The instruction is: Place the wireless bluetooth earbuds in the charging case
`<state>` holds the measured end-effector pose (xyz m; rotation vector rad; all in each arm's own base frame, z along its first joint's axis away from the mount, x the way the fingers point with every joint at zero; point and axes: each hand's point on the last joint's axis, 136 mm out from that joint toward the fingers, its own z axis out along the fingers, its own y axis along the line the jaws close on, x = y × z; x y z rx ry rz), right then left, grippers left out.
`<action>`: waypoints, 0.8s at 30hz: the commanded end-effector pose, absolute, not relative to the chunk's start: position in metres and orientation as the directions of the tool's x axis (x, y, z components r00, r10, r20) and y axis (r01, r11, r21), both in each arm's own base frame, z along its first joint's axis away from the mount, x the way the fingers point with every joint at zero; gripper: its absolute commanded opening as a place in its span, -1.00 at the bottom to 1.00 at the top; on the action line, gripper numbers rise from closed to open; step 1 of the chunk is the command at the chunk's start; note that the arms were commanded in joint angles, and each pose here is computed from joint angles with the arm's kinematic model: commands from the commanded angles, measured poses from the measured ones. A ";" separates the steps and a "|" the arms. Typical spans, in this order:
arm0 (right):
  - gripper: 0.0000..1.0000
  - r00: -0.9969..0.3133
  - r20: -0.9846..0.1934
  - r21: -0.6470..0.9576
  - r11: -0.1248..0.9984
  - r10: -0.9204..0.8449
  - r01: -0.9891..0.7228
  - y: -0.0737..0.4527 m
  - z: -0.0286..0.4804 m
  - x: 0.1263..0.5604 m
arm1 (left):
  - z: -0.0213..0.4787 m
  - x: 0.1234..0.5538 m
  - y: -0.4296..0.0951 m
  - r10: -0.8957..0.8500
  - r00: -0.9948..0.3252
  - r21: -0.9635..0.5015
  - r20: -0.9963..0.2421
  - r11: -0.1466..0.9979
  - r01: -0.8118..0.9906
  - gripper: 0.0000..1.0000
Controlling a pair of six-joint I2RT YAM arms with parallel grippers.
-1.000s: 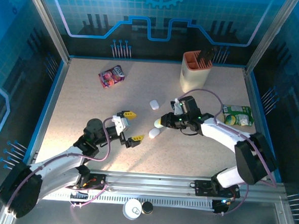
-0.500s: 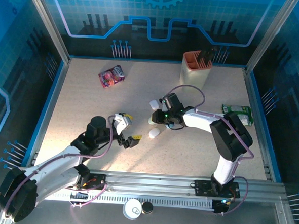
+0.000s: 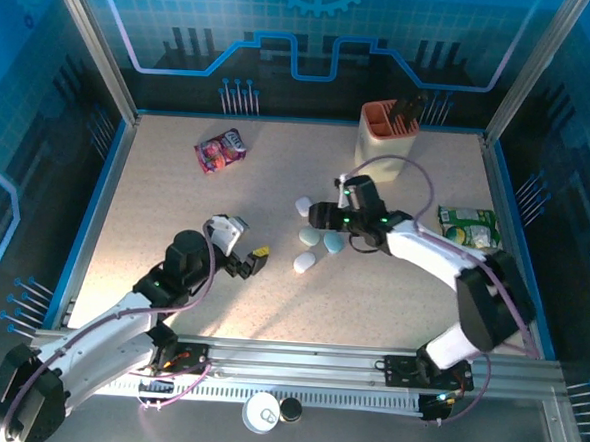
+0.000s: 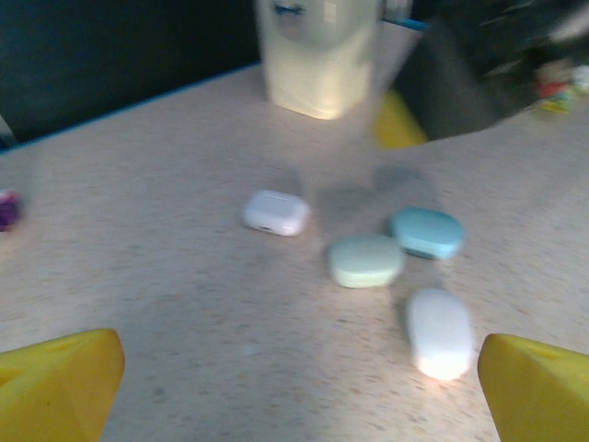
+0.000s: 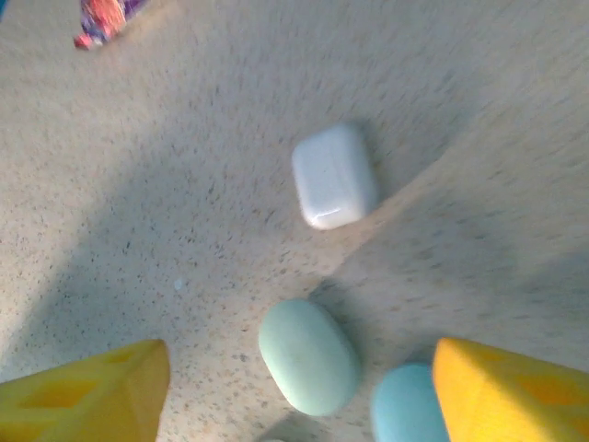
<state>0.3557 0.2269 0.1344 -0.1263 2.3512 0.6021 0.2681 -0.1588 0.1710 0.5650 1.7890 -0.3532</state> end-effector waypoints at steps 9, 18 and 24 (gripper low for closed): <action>1.00 -0.446 -0.893 -0.086 0.996 -0.066 0.025 0.051 0.155 0.342 | 0.144 0.308 -0.069 0.148 -0.255 0.109 -0.956 0.981 0.158 0.98; 1.00 -0.342 -0.937 -0.089 0.995 -0.070 0.038 0.013 0.133 0.363 | 0.130 0.329 -0.035 0.034 -0.255 0.020 -0.966 0.998 0.059 0.99; 1.00 -0.311 -0.949 -0.028 0.998 -0.045 -0.057 0.018 0.124 0.385 | 0.129 0.352 -0.017 -0.046 -0.258 -0.055 -0.965 0.998 0.025 0.98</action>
